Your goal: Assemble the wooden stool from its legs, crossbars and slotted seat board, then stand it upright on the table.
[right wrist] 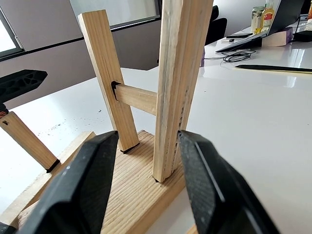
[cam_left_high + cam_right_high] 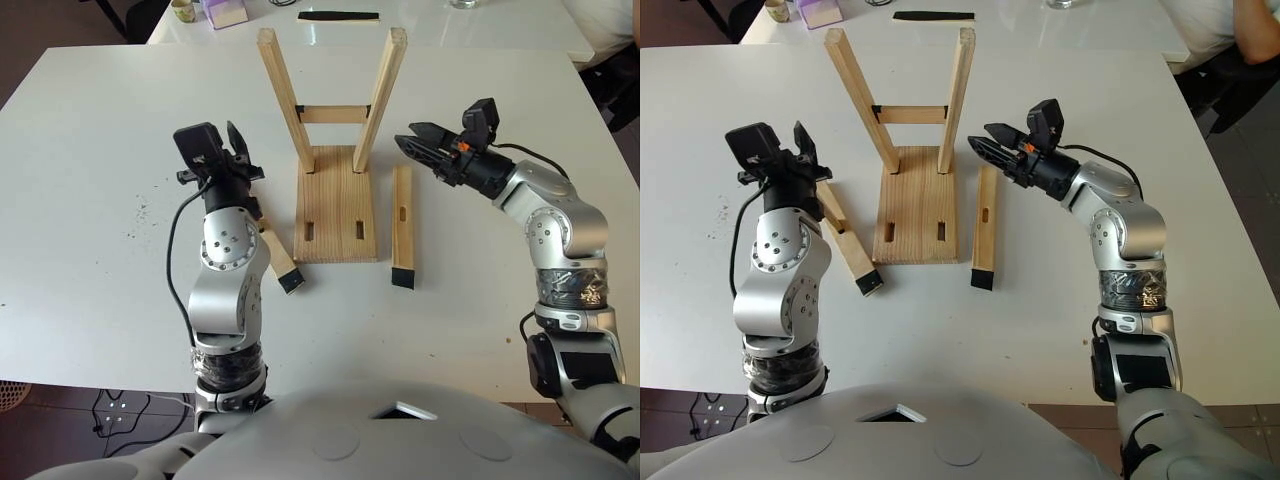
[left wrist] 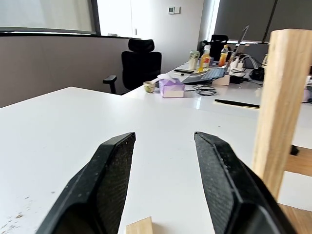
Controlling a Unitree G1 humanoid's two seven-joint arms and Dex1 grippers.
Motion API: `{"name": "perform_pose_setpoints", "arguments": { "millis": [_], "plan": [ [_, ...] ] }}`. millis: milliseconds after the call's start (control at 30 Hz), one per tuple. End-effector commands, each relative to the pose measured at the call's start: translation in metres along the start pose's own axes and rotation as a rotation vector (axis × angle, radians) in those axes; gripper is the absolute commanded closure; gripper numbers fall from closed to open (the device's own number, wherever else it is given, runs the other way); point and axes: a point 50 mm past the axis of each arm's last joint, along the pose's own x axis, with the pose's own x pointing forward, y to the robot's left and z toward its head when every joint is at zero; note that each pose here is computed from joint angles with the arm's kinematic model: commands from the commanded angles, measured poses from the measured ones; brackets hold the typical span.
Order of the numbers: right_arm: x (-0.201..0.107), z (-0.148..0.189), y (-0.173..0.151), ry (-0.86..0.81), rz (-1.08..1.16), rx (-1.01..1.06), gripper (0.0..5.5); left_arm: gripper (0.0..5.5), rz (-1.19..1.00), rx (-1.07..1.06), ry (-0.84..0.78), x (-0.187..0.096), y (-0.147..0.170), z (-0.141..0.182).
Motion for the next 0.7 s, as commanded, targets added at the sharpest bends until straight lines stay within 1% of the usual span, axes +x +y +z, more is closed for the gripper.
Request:
{"name": "perform_pose_setpoints", "arguments": {
  "millis": [33,100,200,233,267,300,367,400,433,467,500,567,633,700],
  "plan": [
    [0.003,0.003,0.002,-0.013,0.007,-0.009,3.28,3.25,0.014,-0.013,0.048,0.0,0.0,-0.013],
    [0.001,0.002,0.003,-0.015,0.003,-0.004,3.28,3.25,0.095,-0.02,-0.144,-0.001,0.009,0.019],
    [-0.003,-0.001,0.002,-0.008,-0.008,0.001,3.28,3.25,0.201,0.004,-0.409,-0.013,0.026,0.072],
    [-0.006,-0.002,0.003,-0.002,-0.011,0.001,3.28,3.25,0.214,0.024,-0.456,-0.019,0.031,0.084],
    [-0.008,-0.003,0.003,0.003,-0.013,0.001,3.28,3.25,0.247,0.037,-0.458,-0.024,0.04,0.089],
    [-0.011,-0.004,0.003,0.005,-0.019,0.001,3.28,3.25,0.299,0.029,-0.412,-0.03,0.053,0.087],
    [-0.017,-0.005,0.001,0.004,-0.041,0.002,3.28,3.25,0.41,0.012,-0.24,-0.038,0.076,0.066],
    [-0.019,-0.006,0.001,0.005,-0.048,0.003,3.28,3.25,0.434,0.029,-0.132,-0.043,0.084,0.05],
    [-0.02,-0.007,0.001,0.004,-0.059,0.004,3.28,3.25,0.453,0.045,0.015,-0.05,0.09,0.028],
    [-0.021,-0.008,0.001,0.005,-0.065,0.005,3.28,3.25,0.446,0.052,0.129,-0.058,0.092,0.01],
    [-0.021,-0.009,0.002,0.006,-0.063,0.003,3.28,3.25,0.436,0.046,0.243,-0.068,0.091,-0.007],
    [-0.019,-0.008,0.004,0.007,-0.055,0.001,3.28,3.25,0.345,-0.006,0.405,-0.082,0.075,-0.028],
    [-0.019,-0.008,0.004,0.016,-0.046,-0.002,3.28,3.25,0.176,-0.051,0.494,-0.088,0.05,-0.037],
    [-0.019,-0.009,0.004,0.03,-0.041,-0.004,3.28,2.99,0.04,-0.076,0.541,-0.09,0.031,-0.042]
  ]
}}
